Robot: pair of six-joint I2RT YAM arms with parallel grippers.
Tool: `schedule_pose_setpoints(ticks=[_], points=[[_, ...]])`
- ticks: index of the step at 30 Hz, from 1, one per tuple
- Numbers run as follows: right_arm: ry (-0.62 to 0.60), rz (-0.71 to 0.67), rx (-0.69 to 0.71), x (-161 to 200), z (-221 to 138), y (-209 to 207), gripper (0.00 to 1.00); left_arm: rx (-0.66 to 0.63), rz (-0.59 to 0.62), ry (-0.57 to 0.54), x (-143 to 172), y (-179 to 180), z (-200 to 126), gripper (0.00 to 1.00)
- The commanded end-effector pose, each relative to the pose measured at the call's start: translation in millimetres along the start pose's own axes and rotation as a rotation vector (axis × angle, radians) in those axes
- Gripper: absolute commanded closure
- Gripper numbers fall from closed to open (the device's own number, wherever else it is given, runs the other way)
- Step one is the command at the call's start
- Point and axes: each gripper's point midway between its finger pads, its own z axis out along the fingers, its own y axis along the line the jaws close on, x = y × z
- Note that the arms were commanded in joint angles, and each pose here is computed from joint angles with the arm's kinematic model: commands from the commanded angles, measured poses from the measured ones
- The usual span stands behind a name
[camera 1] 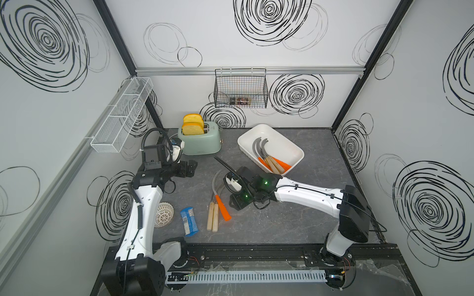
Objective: Put small sickles into storage boxes
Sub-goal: Pick up the sickle at the center of the board.
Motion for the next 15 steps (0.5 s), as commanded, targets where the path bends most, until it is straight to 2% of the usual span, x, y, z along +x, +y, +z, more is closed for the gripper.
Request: schedule_pose_setpoints(ticks=[1, 8, 11, 15], points=[[0.002, 0.001, -0.004, -4.9, 15.2, 12.8, 0.49, 0.003, -0.018, -0.038, -4.5, 3.8, -6.5, 0.04], [0.056, -0.052, 0.069, -1.7, 43.5, 25.4, 0.46, 0.004, -0.023, -0.043, -2.7, 7.7, -8.8, 0.04], [0.083, -0.041, 0.137, 0.3, 52.9, 16.9, 0.46, 0.009, -0.027, -0.044, -2.1, 8.5, -8.8, 0.04], [0.105, -0.044, 0.152, 3.4, 60.0, 14.7, 0.46, 0.011, -0.028, -0.05, -2.7, 9.7, -10.2, 0.04]])
